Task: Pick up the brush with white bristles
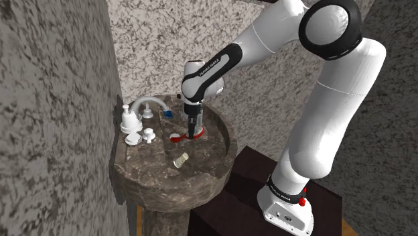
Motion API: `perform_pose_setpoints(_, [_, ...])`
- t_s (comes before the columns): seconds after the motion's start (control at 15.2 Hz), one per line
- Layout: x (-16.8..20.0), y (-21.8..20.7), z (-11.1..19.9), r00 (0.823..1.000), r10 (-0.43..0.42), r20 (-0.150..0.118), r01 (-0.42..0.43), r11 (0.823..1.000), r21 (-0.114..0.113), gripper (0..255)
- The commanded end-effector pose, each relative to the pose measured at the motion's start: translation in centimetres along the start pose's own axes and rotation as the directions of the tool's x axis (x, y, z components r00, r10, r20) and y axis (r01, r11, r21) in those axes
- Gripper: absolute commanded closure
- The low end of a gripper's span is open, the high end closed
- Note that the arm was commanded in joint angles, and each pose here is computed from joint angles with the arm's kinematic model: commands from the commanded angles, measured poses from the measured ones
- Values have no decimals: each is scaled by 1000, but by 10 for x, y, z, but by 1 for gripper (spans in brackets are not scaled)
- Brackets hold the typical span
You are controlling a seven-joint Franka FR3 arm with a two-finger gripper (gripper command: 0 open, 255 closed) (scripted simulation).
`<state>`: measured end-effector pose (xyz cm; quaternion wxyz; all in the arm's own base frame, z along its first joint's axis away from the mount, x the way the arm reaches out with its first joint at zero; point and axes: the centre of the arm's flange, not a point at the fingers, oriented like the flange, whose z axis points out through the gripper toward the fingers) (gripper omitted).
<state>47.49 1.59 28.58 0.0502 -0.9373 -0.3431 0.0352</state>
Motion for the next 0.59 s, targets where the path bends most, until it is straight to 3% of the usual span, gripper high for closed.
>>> perform_pose_setpoints(0.0, [-1, -1, -10, 1000, 0, 0, 0, 1000, 0, 255])
perform_pose_setpoints(0.53, [-2, -5, -43, 1000, 0, 0, 0, 1000, 0, 255])
